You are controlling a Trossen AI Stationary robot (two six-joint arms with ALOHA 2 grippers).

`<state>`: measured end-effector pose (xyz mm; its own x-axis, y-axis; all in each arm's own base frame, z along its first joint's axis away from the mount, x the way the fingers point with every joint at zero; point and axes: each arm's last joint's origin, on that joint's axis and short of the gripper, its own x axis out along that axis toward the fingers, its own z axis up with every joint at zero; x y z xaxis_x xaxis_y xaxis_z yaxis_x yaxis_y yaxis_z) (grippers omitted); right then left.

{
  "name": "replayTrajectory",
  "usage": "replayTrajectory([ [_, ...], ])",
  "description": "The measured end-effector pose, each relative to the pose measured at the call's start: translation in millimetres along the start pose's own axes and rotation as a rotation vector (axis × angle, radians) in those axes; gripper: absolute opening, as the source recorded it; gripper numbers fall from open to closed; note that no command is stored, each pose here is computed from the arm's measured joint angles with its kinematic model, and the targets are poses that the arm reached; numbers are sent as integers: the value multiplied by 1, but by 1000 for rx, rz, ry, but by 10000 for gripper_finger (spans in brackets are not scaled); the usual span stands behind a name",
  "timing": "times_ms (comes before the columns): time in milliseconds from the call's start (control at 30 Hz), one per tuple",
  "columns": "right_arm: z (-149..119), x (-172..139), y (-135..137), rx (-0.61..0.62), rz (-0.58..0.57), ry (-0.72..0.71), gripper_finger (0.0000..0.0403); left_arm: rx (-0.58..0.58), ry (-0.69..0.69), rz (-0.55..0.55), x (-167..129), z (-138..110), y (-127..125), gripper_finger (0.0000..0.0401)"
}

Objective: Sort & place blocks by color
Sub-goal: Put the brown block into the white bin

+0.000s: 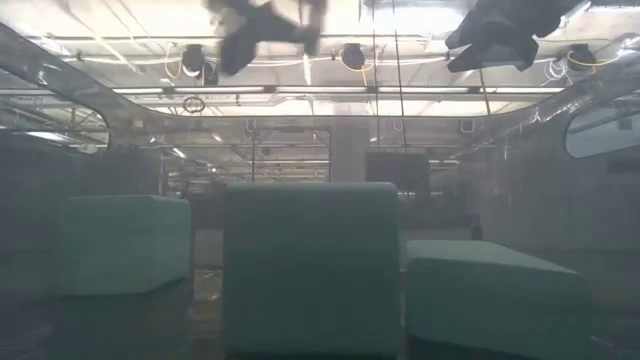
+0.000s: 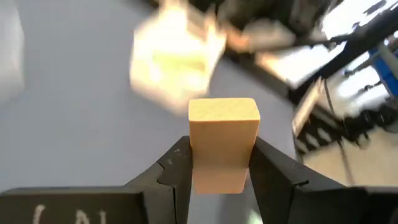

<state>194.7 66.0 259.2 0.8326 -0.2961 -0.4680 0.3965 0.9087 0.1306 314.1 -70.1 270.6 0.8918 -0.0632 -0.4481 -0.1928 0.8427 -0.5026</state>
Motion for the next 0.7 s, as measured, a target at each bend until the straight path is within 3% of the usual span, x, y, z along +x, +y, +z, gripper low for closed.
replayTrajectory([
  [200, 5, 0, 3, 34, 22, -48, 228, 302, -265, -44, -1, 34, 4, 127],
  [400, 10, 0, 6, 69, 49, -86, 228, 457, -400, -43, -4, 49, 5, 127],
  [500, 16, 2, 6, 73, 35, -143, 228, 445, -424, -35, -5, 52, 5, 127],
  [600, 21, 7, 6, 9, -23, -207, 228, 357, -462, 16, -6, 54, 7, 127],
  [700, 27, 16, 10, -164, -70, -262, 228, 272, -496, 84, -6, 55, 9, 127],
])
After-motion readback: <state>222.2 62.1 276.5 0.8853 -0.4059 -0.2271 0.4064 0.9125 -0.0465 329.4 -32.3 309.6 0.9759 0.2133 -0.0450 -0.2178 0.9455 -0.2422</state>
